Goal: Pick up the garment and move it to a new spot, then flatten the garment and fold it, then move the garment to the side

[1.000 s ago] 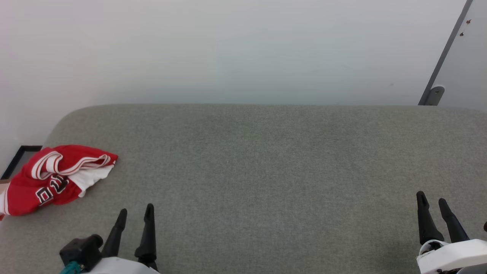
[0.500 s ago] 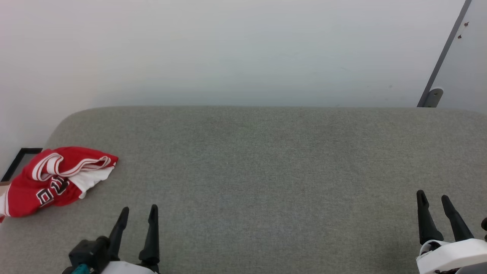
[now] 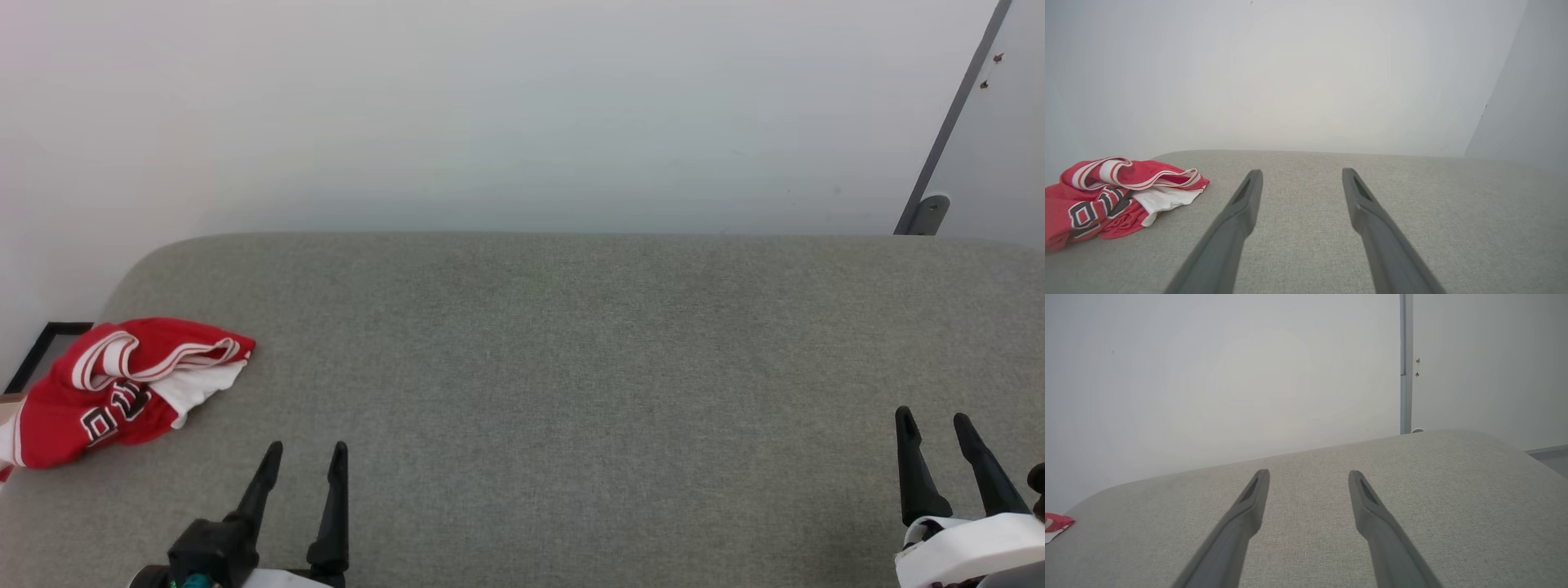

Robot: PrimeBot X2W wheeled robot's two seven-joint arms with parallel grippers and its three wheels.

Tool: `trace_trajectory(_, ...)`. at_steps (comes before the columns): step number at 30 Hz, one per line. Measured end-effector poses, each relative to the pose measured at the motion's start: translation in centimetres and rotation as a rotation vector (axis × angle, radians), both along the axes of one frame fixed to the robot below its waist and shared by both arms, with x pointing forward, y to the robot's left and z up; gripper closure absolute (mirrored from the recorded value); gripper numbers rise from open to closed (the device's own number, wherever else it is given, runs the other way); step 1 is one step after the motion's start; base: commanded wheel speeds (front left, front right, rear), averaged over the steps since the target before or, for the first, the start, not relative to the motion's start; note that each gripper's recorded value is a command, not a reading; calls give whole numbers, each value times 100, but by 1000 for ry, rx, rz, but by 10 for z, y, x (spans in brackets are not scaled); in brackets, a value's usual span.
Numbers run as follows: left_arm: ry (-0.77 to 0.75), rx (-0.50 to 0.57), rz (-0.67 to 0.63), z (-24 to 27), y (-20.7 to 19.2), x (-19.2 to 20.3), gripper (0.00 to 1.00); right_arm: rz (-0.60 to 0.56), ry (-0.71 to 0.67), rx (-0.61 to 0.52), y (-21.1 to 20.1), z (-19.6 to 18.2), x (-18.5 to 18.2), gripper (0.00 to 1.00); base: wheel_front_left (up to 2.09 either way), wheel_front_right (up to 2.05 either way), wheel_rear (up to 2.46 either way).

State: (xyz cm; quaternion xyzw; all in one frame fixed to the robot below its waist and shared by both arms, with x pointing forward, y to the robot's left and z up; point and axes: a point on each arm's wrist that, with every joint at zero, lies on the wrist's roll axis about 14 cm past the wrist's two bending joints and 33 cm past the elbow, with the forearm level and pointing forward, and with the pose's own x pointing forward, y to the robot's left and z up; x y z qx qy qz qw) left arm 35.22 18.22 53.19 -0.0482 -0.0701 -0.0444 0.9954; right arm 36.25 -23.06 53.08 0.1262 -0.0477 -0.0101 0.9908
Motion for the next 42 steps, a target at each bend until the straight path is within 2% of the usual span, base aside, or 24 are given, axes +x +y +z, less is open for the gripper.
trace_trajectory(11,-32,72,-17,4,-4,-3,0,2,-12,-75,1,4,-1,0,0,0,0)
trace_trajectory(25,-24,54,4,2,-1,-4,0,10,-3,-87,4,1,-1,0,0,0,0)
trace_trajectory(33,-18,30,136,0,36,-16,0,99,-8,-96,34,2,10,0,0,0,0)
trace_trajectory(42,-22,27,326,8,95,-50,0,272,-9,-100,97,3,25,0,0,0,0)
